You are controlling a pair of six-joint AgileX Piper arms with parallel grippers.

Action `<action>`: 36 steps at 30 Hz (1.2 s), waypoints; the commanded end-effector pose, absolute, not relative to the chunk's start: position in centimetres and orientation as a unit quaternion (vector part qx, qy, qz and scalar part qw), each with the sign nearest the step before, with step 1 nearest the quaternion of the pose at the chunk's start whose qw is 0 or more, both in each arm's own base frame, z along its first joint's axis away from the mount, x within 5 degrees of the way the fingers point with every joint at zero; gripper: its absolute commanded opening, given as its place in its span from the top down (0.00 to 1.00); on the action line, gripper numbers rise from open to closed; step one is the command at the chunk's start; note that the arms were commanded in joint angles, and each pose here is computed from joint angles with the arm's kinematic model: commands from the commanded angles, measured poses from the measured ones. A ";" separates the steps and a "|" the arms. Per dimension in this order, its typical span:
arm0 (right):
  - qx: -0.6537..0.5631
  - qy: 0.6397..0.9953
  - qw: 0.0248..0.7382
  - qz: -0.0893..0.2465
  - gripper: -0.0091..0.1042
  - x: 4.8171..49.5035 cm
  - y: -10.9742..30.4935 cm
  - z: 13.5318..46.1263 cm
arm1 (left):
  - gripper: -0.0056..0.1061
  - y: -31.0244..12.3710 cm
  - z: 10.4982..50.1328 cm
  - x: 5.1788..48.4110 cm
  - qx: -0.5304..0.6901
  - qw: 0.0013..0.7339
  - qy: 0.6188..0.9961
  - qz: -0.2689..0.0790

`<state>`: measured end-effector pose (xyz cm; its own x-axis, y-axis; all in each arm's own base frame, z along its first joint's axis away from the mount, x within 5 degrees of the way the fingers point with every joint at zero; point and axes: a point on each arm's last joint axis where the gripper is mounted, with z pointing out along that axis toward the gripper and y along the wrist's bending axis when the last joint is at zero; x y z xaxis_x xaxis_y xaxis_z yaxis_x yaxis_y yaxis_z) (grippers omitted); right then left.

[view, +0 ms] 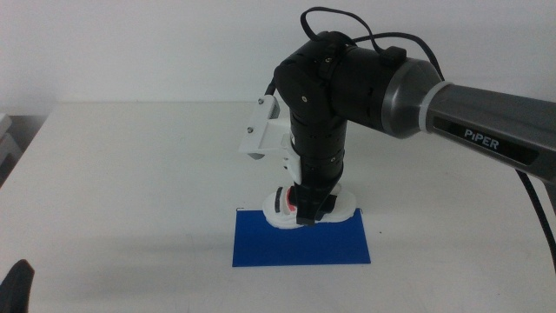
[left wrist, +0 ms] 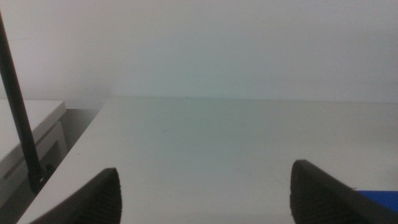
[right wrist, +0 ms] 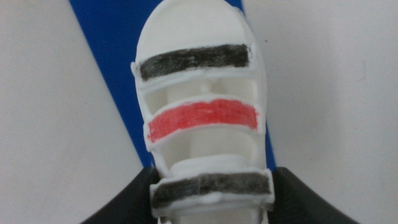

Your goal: Use one arm to grab the shoe from the table and place it on the mat.

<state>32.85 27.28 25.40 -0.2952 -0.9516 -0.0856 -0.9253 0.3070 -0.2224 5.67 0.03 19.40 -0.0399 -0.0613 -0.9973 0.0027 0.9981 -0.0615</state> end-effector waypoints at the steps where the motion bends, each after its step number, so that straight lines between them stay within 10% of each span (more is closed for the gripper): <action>1: -0.583 0.802 0.113 -0.061 0.95 32.1 26.5 28.3 | 0.12 -0.1 19.9 5.6 -0.016 0.722 0.691 -0.032; 21: -0.580 0.804 0.124 -0.046 0.87 34.6 27.6 23.9 | 0.12 -0.1 19.9 5.6 -0.016 0.722 0.691 -0.032; 36: -0.552 0.823 0.135 0.013 0.11 34.5 27.0 25.2 | 0.12 -0.1 19.9 5.6 -0.016 0.722 0.691 -0.032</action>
